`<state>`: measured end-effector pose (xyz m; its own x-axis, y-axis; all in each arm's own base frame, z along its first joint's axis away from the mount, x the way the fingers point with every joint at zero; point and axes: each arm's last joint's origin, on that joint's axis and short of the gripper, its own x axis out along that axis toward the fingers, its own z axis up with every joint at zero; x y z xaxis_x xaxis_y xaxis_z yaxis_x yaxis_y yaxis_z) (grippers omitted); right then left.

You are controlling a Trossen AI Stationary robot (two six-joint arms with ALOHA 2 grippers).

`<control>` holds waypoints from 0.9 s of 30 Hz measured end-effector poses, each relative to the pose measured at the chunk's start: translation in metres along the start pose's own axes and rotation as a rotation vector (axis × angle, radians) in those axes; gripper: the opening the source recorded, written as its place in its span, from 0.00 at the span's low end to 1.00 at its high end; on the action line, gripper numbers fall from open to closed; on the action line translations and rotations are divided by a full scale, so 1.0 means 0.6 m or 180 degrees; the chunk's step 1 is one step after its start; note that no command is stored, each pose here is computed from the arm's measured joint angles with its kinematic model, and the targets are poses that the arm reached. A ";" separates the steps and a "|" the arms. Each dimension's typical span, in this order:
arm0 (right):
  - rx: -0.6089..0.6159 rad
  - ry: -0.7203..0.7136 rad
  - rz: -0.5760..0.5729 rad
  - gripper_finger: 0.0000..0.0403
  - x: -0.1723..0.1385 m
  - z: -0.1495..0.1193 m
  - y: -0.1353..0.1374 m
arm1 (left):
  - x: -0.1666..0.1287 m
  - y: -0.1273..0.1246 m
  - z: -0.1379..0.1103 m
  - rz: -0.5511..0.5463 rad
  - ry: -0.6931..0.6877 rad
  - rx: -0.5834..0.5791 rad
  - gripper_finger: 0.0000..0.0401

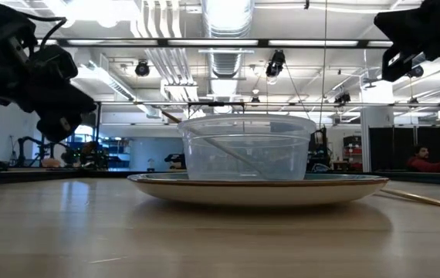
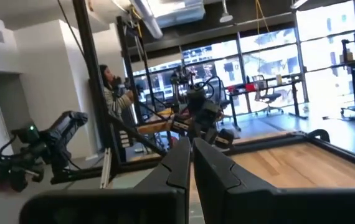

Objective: Set table place
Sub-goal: Return to Home Position

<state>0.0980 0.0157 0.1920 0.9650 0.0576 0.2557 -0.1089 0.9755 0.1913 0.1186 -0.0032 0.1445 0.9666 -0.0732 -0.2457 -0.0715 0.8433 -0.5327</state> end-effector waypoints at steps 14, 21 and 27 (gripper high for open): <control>-0.0008 0.0062 -0.0007 0.03 0.002 -0.003 0.000 | 0.008 0.007 -0.010 0.0134 0.0219 -0.0011 0.08; -0.0008 0.0062 -0.0005 0.03 0.002 -0.003 0.000 | 0.010 0.009 -0.014 0.0177 0.0292 -0.0014 0.08; -0.0008 0.0063 -0.0005 0.03 0.002 -0.003 0.000 | 0.012 0.011 -0.017 0.0214 0.0351 -0.0019 0.08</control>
<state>0.0997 0.0161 0.1904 0.9698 0.0603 0.2365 -0.1068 0.9761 0.1894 0.1226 -0.0034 0.1310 0.9267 -0.0750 -0.3682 -0.1369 0.8452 -0.5167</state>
